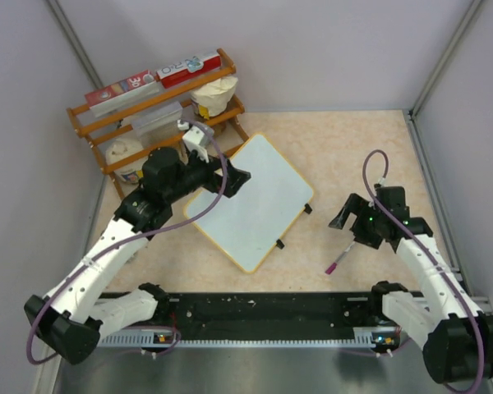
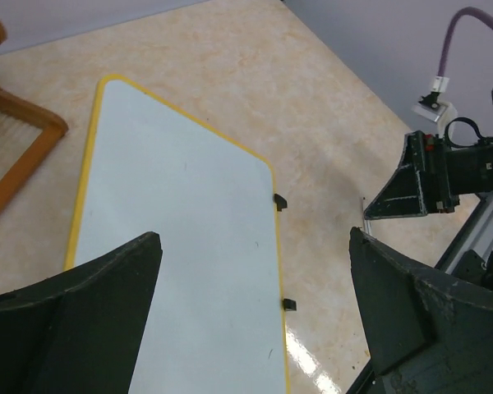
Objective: Write a sentence on the whiteboard
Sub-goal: Move the whiteboard marker without cap to the center of the board, then move the whiteboard marker without the cap to the center of the board, then pick up the whiteboard marker without the cap from the center of the board.
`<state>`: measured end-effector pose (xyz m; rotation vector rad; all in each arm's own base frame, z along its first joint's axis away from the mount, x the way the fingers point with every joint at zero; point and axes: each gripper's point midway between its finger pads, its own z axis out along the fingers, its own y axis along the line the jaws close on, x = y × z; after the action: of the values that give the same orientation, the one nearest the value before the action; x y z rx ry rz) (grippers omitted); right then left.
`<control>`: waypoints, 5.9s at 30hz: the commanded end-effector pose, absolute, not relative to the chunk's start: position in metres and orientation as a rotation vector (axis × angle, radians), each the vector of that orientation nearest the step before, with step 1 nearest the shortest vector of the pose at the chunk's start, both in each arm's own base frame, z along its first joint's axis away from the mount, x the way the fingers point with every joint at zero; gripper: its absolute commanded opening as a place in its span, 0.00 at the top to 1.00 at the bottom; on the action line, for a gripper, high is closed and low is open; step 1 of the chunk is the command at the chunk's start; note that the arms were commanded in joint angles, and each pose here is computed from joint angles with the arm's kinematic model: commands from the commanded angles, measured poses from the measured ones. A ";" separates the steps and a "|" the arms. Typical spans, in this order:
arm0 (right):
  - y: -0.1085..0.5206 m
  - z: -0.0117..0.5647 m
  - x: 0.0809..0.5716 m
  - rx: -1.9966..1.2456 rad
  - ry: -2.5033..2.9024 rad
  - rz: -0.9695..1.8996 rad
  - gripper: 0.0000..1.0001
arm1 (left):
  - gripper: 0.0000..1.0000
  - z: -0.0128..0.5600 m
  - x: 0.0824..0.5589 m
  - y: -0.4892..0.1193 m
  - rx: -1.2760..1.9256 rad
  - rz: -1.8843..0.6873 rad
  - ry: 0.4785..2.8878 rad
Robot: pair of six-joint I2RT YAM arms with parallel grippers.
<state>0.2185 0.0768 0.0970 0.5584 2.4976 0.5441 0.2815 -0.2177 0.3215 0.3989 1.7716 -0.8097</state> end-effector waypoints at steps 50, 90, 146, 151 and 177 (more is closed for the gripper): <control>0.103 0.102 0.254 0.812 2.357 0.853 0.03 | 0.20 0.263 0.250 -0.315 0.677 -0.937 1.895; 0.068 0.004 0.213 0.676 2.842 0.427 1.00 | 1.00 -0.012 0.214 -0.421 0.824 -0.386 2.456; 0.124 0.026 0.228 0.039 2.939 0.170 0.64 | 0.16 0.287 0.205 -0.333 0.565 -1.090 1.741; 0.117 0.016 0.219 0.003 2.967 0.024 0.65 | 0.13 0.302 0.203 -0.319 0.544 -1.058 1.704; 0.068 0.044 0.212 0.374 2.854 0.031 0.60 | 0.05 0.277 0.201 -0.310 0.584 -1.005 1.748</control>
<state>0.2123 0.0731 0.0444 0.3464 2.8601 0.0723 0.1999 -0.3078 0.2778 0.5626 1.7658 -1.0010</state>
